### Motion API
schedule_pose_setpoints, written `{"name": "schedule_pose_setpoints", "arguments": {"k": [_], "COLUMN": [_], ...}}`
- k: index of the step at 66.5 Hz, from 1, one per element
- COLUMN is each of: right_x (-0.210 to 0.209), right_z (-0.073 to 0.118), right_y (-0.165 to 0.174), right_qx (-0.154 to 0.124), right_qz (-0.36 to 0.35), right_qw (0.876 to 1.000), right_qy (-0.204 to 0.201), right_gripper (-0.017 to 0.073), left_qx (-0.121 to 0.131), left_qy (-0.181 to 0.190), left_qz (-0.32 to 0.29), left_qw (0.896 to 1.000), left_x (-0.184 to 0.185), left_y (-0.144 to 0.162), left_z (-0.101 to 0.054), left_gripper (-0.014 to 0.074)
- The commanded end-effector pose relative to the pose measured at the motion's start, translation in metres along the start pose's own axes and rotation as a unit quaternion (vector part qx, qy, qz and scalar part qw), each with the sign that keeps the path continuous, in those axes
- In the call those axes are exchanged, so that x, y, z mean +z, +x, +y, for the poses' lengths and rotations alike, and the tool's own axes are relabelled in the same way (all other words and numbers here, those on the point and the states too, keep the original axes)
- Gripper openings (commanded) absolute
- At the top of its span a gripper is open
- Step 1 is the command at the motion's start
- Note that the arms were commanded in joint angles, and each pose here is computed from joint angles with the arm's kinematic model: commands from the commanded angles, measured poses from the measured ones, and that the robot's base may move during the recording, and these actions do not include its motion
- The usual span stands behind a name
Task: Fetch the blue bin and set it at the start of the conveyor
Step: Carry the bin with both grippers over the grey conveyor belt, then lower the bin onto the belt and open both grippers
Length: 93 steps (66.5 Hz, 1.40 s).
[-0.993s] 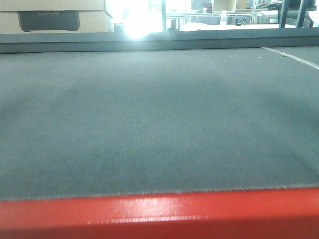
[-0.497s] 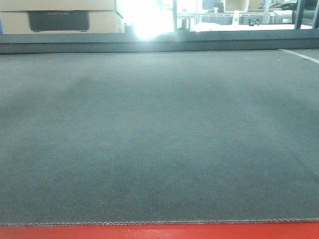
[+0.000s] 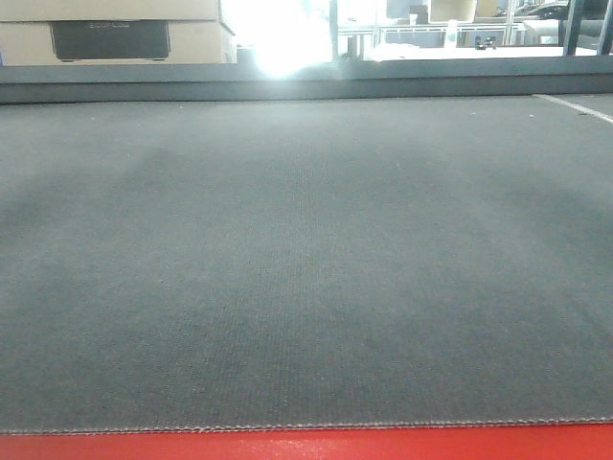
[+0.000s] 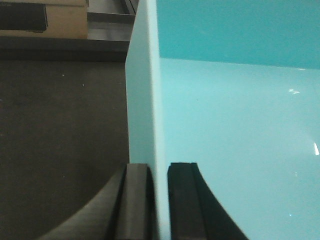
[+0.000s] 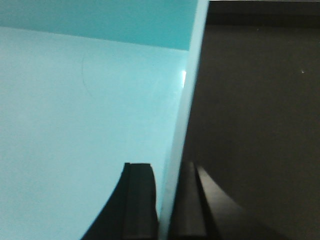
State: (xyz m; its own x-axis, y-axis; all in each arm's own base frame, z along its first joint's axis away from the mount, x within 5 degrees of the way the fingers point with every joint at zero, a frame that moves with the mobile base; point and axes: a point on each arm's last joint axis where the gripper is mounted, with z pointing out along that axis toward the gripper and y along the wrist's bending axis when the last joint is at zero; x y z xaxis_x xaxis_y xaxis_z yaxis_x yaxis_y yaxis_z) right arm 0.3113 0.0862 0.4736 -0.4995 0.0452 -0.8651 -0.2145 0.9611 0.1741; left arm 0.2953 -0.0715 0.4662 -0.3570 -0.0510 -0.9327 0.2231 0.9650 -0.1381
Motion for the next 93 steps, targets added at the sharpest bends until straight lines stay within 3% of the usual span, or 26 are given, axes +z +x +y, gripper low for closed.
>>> {"name": "schedule_pose_setpoints", "arguments": {"k": [1,72,83,93], "right_x": [-0.006,-0.007,-0.002,0.02], "right_z": [0.0,0.0,-0.002,-0.009], "right_y": [-0.008,-0.007,0.007,0.037], "right_qx": [-0.012,-0.01,-0.009,-0.006], "right_qz": [-0.035,-0.031,0.029,0.087], "right_qw": [0.999,0.999,1.0,0.996], "right_qy": [0.001,-0.002,0.006,0.016], "right_gripper": [-0.0153,-0.0153,-0.0153,-0.0153], "left_qx": [-0.015,-0.015,-0.014,-0.017], "left_qy": [0.011,0.011,0.007,-0.002], "left_qz": [-0.027,-0.03,0.04,0.134], "left_qw": [0.999,0.999,0.999,0.991], "left_x": [-0.008,-0.008,-0.006,0.01], "left_y": [-0.008,-0.008,0.005,0.04], "left_z": [-0.003,-0.003,-0.002,0.003], "left_gripper": [-0.0111,-0.0111,-0.0111,-0.0111]}}
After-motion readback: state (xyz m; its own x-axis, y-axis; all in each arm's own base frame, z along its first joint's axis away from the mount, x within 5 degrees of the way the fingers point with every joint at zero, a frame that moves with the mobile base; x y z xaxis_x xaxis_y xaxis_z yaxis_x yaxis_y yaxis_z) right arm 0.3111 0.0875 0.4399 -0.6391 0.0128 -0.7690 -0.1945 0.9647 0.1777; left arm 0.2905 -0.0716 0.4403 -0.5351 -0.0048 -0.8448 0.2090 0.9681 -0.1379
